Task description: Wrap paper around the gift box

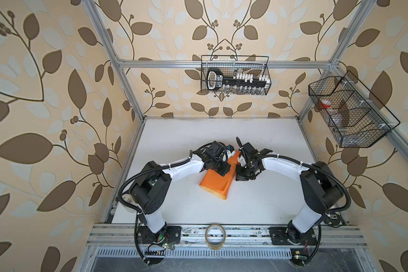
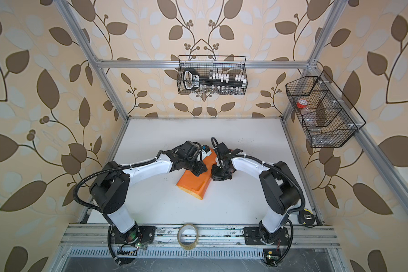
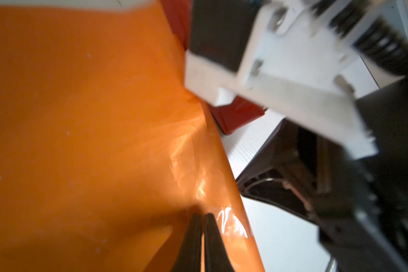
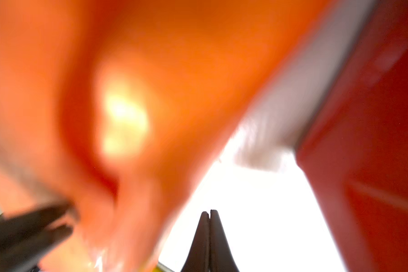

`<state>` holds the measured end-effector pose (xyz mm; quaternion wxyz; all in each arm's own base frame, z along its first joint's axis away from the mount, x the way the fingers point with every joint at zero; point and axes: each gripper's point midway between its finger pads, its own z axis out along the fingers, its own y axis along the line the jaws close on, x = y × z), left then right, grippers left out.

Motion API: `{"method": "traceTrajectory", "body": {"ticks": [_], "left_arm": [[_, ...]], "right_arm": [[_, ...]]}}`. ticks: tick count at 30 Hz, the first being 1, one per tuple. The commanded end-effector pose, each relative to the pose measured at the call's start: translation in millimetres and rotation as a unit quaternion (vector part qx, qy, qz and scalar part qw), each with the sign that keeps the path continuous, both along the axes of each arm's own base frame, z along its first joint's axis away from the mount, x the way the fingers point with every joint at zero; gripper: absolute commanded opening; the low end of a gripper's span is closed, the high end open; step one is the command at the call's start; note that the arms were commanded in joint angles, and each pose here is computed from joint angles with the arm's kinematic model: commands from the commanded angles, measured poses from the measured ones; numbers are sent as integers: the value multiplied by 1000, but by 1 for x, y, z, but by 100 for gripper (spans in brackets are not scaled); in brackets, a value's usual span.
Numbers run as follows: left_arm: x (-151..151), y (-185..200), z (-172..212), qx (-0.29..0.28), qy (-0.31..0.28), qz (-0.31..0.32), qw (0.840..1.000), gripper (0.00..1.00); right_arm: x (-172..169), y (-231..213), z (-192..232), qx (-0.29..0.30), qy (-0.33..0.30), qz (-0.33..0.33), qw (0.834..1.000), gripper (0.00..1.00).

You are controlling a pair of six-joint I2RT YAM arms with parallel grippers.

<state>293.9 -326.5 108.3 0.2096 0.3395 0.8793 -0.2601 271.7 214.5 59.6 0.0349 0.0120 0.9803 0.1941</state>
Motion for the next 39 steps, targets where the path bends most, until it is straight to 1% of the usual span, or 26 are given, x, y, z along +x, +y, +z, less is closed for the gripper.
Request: {"method": "traceTrajectory", "body": {"ticks": [1,3,5,7,9,10,12,14,15,18,20,23,28,31,34,36,39], "left_arm": [[-12,-1,59,-1,-21,-47,999,19],[-12,10,87,14,-36,-52,998,28],[-9,26,106,28,-44,-44,998,35],[-1,47,113,34,-39,-8,999,40],[12,72,108,29,-19,49,998,45],[16,83,102,24,-9,74,997,47],[23,103,91,8,10,119,993,54],[24,116,79,11,17,134,991,62],[23,121,71,24,19,136,990,66],[15,125,51,37,30,131,990,77],[13,126,44,40,33,131,990,79],[14,126,29,44,45,137,989,82],[11,121,10,35,77,145,986,84],[13,119,3,34,87,154,984,85],[13,116,3,29,99,153,983,85],[12,113,0,24,106,150,983,84],[10,109,-4,16,127,149,980,83]], "right_arm": [[-1,-11,37,11,-46,0,999,1],[0,-10,50,22,-63,-4,998,8],[3,2,63,53,-74,-10,996,14],[8,16,72,83,-87,-16,993,25],[14,22,68,92,-93,-29,991,33],[16,23,63,93,-88,-36,991,35],[19,27,50,100,-75,-50,991,35],[22,34,43,118,-67,-56,989,34],[23,37,41,124,-64,-57,989,30],[23,42,32,126,-49,-58,989,21],[19,41,24,120,-39,-57,990,18],[10,38,14,110,-23,-52,992,18],[-1,34,24,113,-25,-49,992,25],[-5,29,30,111,-26,-50,992,28],[-6,33,34,133,-28,-61,989,28],[-4,38,34,144,-29,-64,987,28],[4,43,31,146,-29,-67,987,28]]}}
